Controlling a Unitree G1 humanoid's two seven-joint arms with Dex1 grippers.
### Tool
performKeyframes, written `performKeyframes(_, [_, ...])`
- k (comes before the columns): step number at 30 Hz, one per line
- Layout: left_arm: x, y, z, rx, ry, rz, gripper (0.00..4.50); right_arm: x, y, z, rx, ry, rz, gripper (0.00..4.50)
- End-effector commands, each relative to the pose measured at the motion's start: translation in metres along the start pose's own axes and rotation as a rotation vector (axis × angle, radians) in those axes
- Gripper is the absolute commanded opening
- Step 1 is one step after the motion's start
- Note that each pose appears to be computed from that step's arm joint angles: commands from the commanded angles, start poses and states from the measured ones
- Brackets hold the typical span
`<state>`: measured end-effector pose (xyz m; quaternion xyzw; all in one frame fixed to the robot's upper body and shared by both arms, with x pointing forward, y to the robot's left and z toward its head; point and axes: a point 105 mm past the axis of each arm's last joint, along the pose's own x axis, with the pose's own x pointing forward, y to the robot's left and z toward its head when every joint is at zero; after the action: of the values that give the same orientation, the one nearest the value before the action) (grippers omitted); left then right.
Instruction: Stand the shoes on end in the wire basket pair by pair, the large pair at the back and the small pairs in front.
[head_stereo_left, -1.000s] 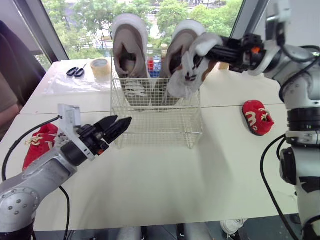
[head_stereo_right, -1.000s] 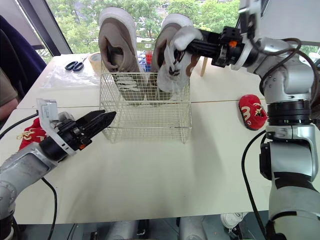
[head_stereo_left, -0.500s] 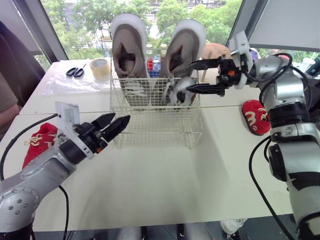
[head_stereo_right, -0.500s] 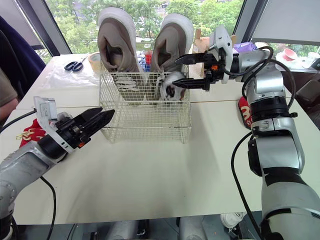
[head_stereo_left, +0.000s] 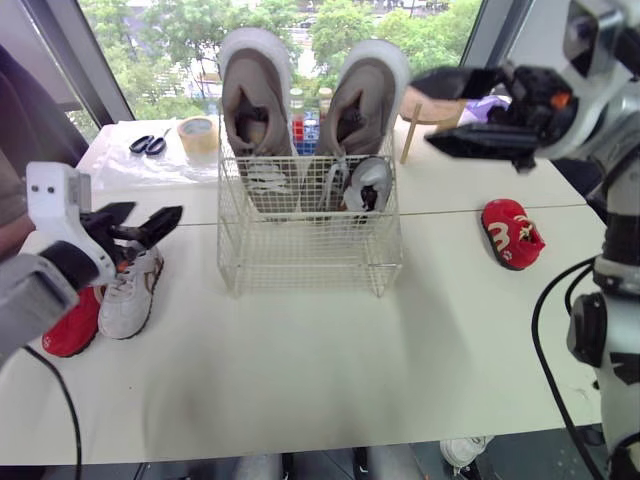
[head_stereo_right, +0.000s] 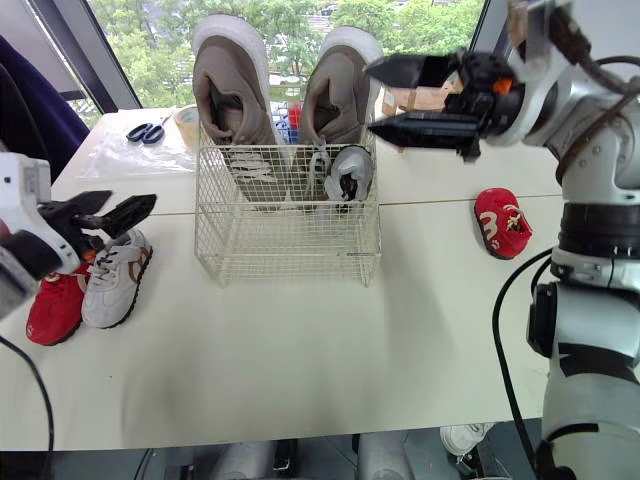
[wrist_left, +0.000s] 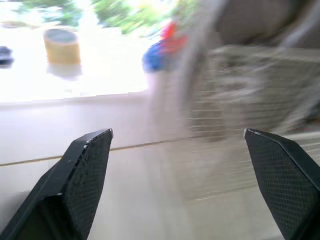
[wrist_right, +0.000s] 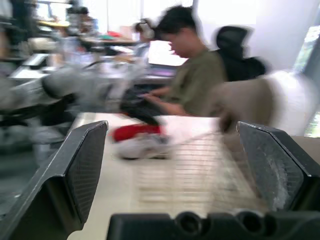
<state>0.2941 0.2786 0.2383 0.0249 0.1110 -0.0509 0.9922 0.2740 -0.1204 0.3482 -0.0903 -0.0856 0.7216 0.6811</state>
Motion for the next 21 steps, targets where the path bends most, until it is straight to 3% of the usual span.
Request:
performKeyframes(1, [0.002, 0.018, -0.003, -0.028, 0.147, 0.069, 4.45, 0.021, 0.029, -0.012, -0.007, 0.083, 0.119, 4.5])
performKeyframes(4, [0.009, 0.008, 0.003, -0.052, 0.205, 0.009, 4.45, 0.027, 0.036, -0.023, 0.017, 0.09, 0.14, 4.5])
performKeyframes(13, [0.034, 0.015, -0.019, -0.053, 0.461, 0.032, 4.45, 0.034, 0.038, -0.034, 0.034, 0.086, 0.106, 4.5])
performKeyframes(21, [0.052, 0.005, -0.039, -0.115, 0.546, -0.03, 4.45, 0.042, 0.041, -0.033, 0.05, 0.051, 0.05, 4.5])
